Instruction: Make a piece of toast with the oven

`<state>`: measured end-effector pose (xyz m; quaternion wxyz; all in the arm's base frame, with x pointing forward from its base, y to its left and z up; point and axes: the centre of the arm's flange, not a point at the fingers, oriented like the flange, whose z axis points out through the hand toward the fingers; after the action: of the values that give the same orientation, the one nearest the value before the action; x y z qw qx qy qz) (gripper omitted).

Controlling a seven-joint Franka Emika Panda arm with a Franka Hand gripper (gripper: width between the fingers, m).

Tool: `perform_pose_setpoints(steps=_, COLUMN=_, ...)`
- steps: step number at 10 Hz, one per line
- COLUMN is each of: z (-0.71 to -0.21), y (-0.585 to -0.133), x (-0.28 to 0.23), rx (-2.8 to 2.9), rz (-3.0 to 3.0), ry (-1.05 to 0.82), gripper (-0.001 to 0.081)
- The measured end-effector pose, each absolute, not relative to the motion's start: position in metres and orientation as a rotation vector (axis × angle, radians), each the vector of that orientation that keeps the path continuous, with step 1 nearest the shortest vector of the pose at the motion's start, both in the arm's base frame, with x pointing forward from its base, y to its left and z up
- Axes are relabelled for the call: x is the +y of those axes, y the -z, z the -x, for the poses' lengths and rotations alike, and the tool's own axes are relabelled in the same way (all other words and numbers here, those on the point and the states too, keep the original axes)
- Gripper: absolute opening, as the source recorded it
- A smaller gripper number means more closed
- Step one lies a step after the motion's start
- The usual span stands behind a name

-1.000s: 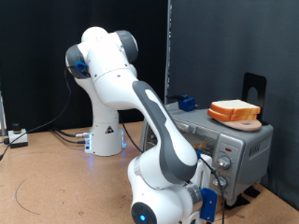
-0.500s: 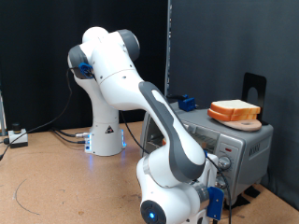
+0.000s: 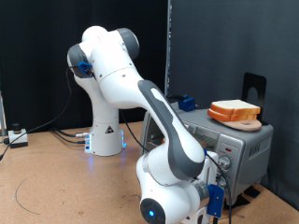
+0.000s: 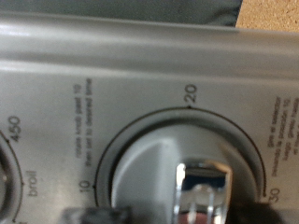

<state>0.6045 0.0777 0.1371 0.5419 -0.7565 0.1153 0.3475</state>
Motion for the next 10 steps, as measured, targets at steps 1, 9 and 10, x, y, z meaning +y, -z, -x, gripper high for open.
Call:
perform_pose_setpoints(steps=1, z=-0.605, y=-0.137, x=0.077, rx=0.278, rz=1.8, ry=-0.82, gripper=0.0137)
perform_pose_setpoints(steps=9, z=-0.601, y=-0.145, x=0.076, rx=0.12, rz=1.868, ry=-0.61, gripper=0.0094)
perform_pose_setpoints(steps=10, z=-0.599, y=-0.147, x=0.076, rx=0.081, rz=1.883, ry=-0.554, gripper=0.0095)
